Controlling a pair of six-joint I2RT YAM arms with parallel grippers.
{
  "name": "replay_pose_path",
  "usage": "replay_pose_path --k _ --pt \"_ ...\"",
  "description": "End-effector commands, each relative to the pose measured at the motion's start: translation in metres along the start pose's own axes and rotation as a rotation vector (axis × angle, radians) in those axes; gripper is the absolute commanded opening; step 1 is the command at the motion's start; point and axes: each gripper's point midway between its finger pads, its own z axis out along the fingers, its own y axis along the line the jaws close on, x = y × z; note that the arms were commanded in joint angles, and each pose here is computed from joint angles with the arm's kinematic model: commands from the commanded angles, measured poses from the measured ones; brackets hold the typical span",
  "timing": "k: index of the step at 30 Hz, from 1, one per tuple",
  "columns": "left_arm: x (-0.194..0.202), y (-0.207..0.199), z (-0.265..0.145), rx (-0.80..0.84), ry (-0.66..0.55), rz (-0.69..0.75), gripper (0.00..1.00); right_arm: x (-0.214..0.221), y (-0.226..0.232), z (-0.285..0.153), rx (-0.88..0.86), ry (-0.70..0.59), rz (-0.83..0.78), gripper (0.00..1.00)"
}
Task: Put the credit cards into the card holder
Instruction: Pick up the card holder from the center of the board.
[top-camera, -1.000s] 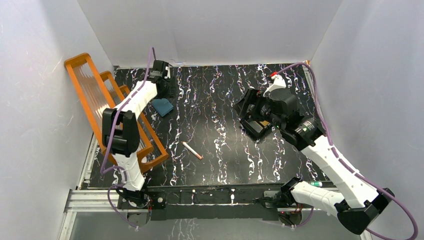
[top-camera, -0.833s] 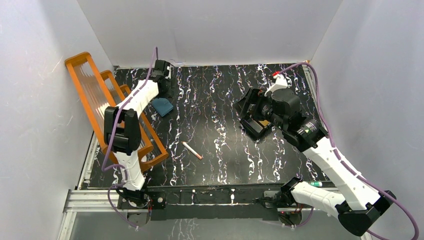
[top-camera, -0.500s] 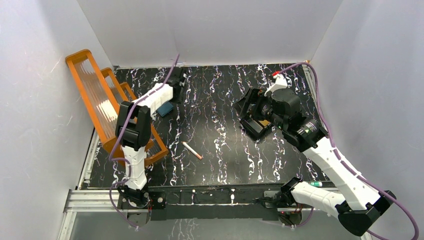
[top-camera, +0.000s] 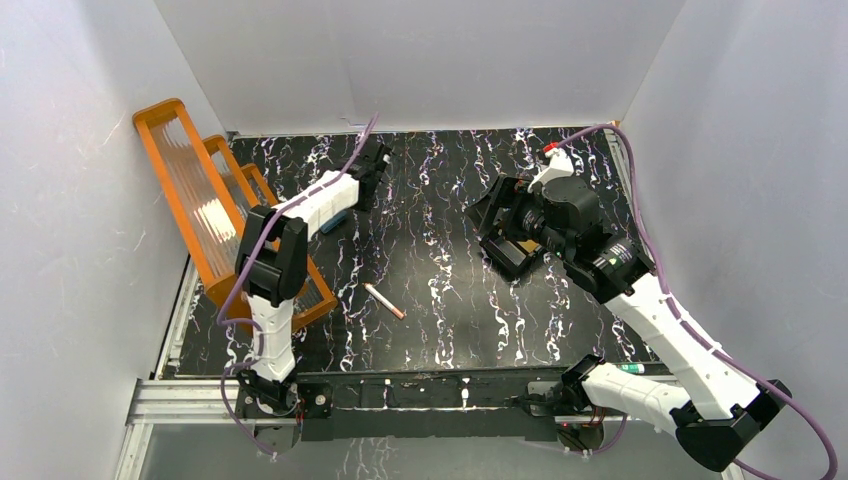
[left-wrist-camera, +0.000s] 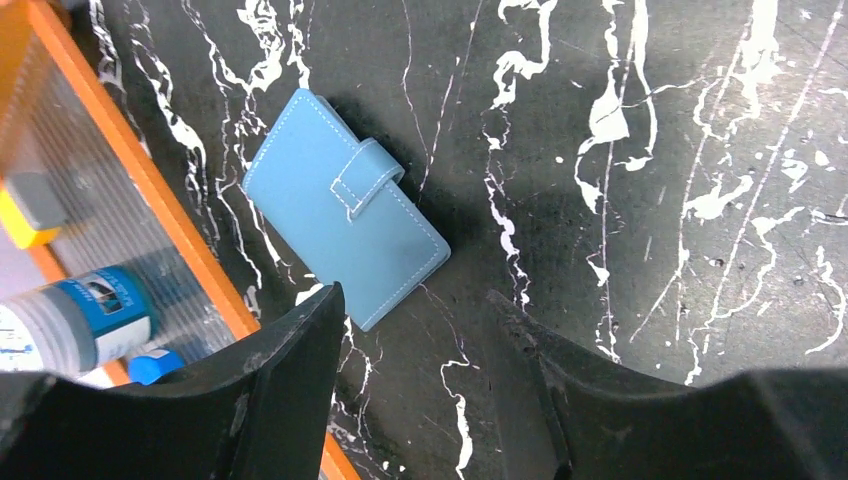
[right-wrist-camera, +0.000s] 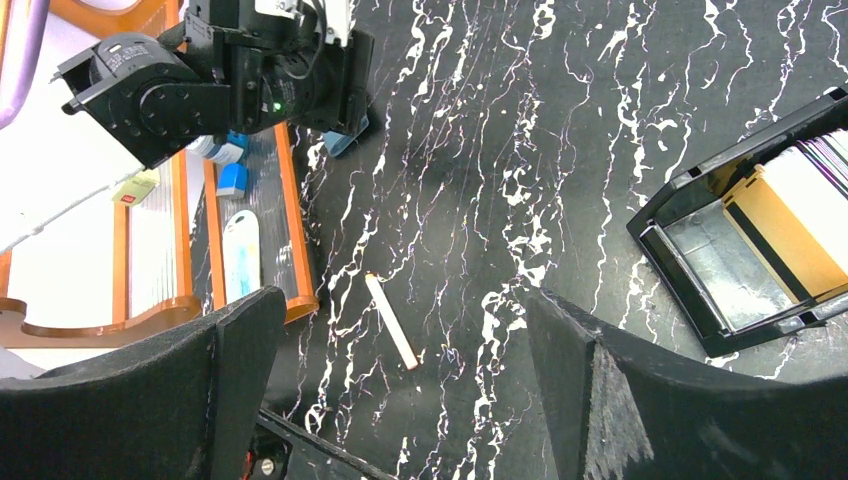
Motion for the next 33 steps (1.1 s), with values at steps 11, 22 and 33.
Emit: replay_pose_path --k 11,22,33 --pt "-0.043 -0.020 -0.029 -0.145 -0.103 0.141 0.48 -0.020 0.007 -0.015 -0.040 -0.095 0.006 0.98" --pt "-0.035 -0.008 0.013 -0.348 -0.021 0.332 0.42 -0.027 0.008 -0.028 -0.046 -0.123 -0.002 0.98" --pt "0.006 0.005 0.044 -0.413 0.085 0.380 0.47 -0.039 0.002 -0.046 -0.025 -0.193 -0.017 0.98"
